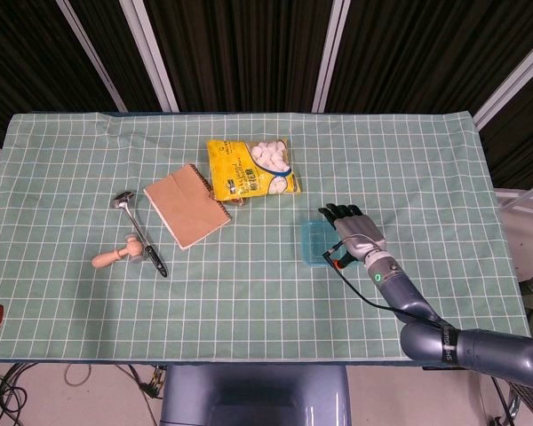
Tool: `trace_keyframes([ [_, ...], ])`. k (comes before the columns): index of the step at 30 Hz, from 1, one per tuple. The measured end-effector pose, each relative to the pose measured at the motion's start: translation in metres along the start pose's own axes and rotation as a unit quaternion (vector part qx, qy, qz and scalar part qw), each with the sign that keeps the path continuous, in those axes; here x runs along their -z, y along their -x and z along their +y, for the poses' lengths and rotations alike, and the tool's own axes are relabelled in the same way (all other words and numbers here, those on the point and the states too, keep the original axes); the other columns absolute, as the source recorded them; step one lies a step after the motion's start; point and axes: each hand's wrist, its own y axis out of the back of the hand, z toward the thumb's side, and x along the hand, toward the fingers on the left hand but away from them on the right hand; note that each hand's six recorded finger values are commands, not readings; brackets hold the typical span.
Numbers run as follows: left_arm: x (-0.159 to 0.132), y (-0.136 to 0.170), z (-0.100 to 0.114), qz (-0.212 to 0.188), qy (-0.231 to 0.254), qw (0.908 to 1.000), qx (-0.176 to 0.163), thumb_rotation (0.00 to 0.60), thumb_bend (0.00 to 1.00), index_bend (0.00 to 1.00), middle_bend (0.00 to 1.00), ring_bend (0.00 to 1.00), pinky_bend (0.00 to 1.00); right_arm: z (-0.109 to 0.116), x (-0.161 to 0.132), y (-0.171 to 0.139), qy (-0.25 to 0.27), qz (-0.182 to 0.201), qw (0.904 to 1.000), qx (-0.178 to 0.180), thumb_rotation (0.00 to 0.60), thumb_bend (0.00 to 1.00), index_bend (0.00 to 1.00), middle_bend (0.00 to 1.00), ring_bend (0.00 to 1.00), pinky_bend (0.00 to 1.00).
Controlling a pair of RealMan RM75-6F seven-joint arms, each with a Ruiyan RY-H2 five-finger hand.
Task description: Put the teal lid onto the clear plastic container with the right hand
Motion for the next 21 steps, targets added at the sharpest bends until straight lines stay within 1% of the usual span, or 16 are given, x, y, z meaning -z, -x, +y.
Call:
trace_keyframes([
  [2,0.000,0.000,0.000,0.000,0.002,1.0000,0.001,0.600,0.32,0.06,0.00,0.00,0.00,0.004,0.000,-0.003,0.005,0.002,1.0000,0.008,0.600,0.26,0.07,0.03,0.00,0.00],
  [6,-0.001,0.000,-0.001,0.000,0.003,1.0000,0.005,0.600,0.32,0.06,0.00,0.00,0.00,0.011,-0.002,-0.010,0.006,0.013,0.9995,0.028,0.600,0.26,0.21,0.03,0.00,0.00],
  [8,-0.001,0.000,-0.002,-0.001,0.004,1.0000,0.007,0.600,0.32,0.06,0.00,0.00,0.00,0.015,-0.004,-0.013,0.009,0.021,0.9988,0.042,0.600,0.28,0.29,0.03,0.00,0.00],
  [10,-0.002,0.000,-0.002,-0.001,0.004,1.0000,0.008,0.600,0.32,0.06,0.00,0.00,0.00,0.020,-0.005,-0.016,0.014,0.029,0.9978,0.058,0.600,0.33,0.37,0.02,0.00,0.00],
  [13,-0.002,0.000,-0.002,-0.002,0.005,0.9999,0.010,0.600,0.33,0.06,0.00,0.00,0.00,0.027,-0.005,-0.016,0.027,0.037,0.9959,0.078,0.600,0.39,0.42,0.00,0.00,0.00],
  [16,-0.002,0.000,-0.003,-0.001,0.005,0.9999,0.012,0.600,0.33,0.06,0.00,0.00,0.00,0.033,-0.002,-0.011,0.033,0.034,0.9947,0.092,0.600,0.44,0.46,0.00,0.00,0.00],
  [21,-0.002,-0.001,-0.004,0.001,0.004,0.9999,0.014,0.600,0.33,0.06,0.00,0.00,0.00,0.041,0.005,0.000,0.035,0.025,0.9941,0.099,0.600,0.50,0.51,0.00,0.00,0.00],
])
